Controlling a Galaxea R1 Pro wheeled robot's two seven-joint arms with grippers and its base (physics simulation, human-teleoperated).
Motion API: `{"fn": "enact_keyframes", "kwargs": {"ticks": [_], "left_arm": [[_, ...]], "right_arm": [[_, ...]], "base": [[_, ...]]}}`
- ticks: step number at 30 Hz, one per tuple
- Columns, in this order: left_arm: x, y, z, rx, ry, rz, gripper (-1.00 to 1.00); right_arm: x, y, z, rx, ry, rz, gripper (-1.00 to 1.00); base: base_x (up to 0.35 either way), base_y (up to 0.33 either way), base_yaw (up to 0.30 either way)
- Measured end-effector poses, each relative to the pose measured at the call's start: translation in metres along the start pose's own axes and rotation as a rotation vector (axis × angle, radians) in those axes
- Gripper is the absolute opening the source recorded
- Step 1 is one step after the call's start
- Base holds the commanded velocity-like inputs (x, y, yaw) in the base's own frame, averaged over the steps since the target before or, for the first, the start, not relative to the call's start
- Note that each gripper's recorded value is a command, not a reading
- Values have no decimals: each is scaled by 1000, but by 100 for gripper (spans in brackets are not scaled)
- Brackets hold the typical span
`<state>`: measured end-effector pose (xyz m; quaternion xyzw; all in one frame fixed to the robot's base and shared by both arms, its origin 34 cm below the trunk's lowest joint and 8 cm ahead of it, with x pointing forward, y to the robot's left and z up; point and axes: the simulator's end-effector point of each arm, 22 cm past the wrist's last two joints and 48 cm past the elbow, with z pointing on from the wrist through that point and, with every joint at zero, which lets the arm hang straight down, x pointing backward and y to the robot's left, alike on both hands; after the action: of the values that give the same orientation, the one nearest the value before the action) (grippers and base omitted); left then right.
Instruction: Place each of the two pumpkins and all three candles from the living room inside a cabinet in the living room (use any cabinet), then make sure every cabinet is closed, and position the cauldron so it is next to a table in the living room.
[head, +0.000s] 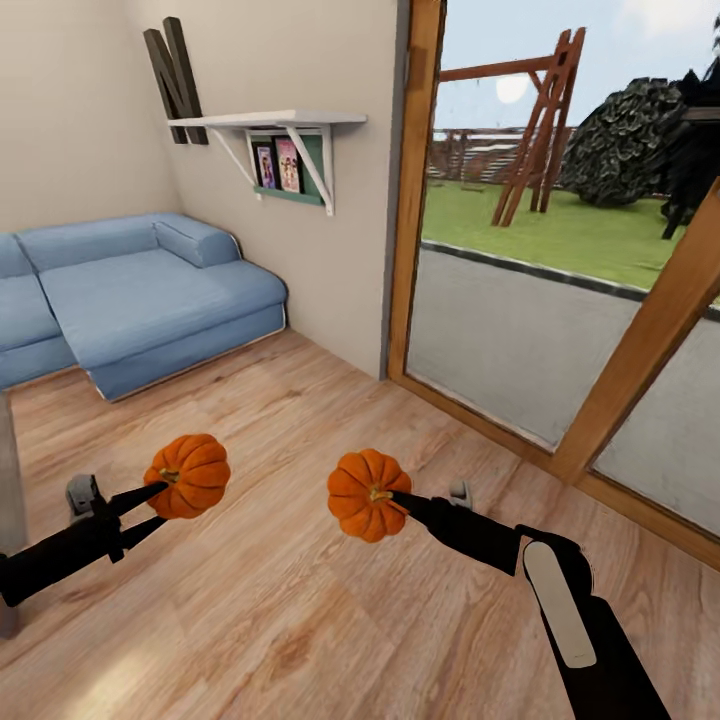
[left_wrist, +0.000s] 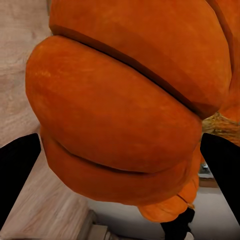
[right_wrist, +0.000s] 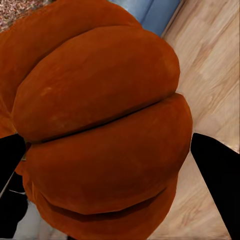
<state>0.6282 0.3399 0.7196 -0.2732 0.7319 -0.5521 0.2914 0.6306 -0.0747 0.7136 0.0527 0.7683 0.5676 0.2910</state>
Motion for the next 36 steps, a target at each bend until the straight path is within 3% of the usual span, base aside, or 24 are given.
{"fn": "enact_keyframes", "kwargs": {"ticks": [9,36], "left_arm": [[2,0,1,1,3,-2,-100],[-8,-56,-3,15,9,19,-100]], "right_arm": [[-1,-1,-2,4,-3,-1,-100],[-25,43,-5,-5,-5,2,-100]], "base": [[-286,0,288],[-4,0,288]]}}
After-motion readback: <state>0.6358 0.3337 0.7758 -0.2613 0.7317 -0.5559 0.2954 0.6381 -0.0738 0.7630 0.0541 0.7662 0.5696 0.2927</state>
